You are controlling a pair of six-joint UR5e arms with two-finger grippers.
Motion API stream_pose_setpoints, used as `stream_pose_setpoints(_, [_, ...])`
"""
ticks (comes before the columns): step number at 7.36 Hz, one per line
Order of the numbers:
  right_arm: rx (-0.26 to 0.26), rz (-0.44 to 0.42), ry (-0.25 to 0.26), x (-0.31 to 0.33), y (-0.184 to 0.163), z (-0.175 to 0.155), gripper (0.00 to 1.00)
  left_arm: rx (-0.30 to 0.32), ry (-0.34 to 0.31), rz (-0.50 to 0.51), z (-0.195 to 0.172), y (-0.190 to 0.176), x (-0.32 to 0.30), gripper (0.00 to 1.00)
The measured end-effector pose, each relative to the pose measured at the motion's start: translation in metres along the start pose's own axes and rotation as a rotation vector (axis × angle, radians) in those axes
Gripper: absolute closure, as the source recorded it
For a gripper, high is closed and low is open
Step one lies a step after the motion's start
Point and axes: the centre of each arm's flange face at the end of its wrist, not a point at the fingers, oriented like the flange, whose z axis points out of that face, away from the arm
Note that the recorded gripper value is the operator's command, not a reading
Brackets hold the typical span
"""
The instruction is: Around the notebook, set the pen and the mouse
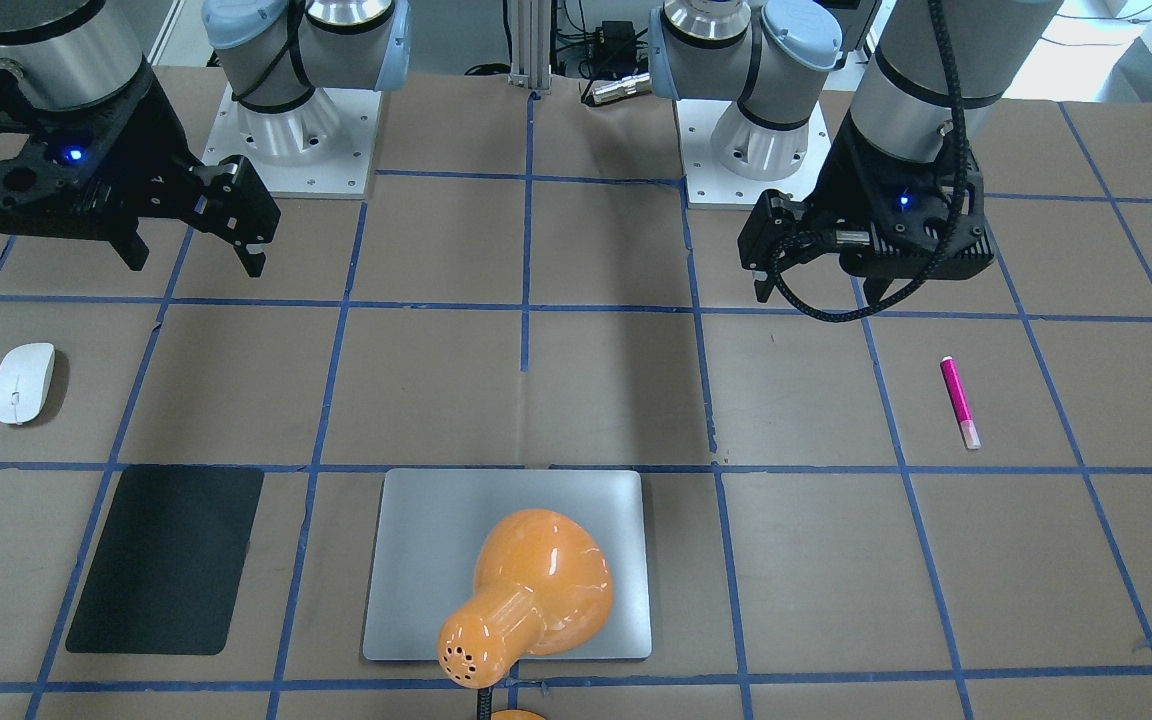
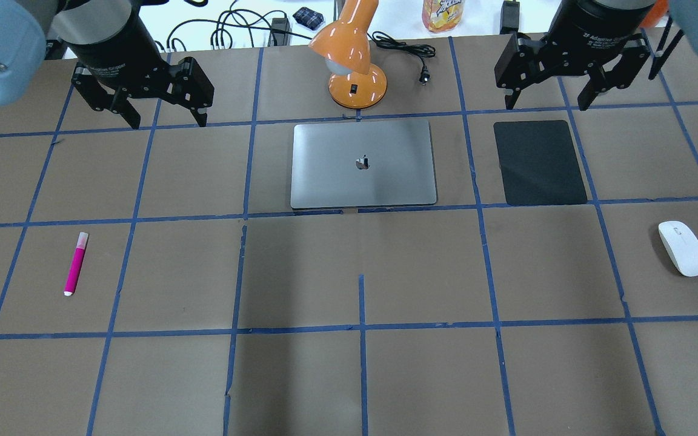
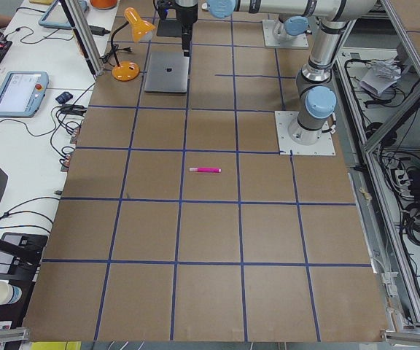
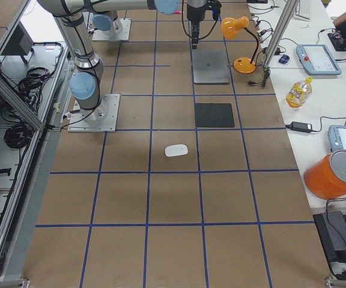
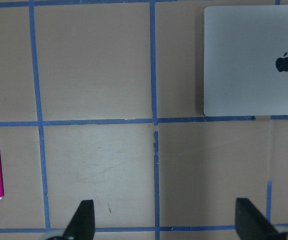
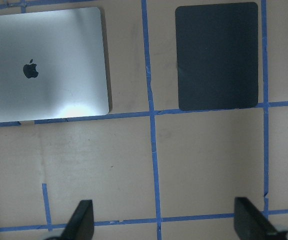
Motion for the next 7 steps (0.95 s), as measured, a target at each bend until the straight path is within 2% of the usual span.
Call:
stream_pose_setpoints(4, [0.006,0.016,0.004,0.012,-0.009,-0.004,0.00,-0.016,0.000,-0.018,0.008,-0.001,-0.010,0.00])
stream_pose_setpoints(6, [-0.031,0.096,0.005,0.072,-0.040,0.000,0.00,-0.078,0.009,-0.118,0.041,-0.010,-0.086,0.00])
stream_pose_setpoints(7, [-0.066,0.100,0.003,0.112,-0.052,0.011,0.00,-0.115,0.023,-0.121,0.066,-0.008,-0.133,0.00])
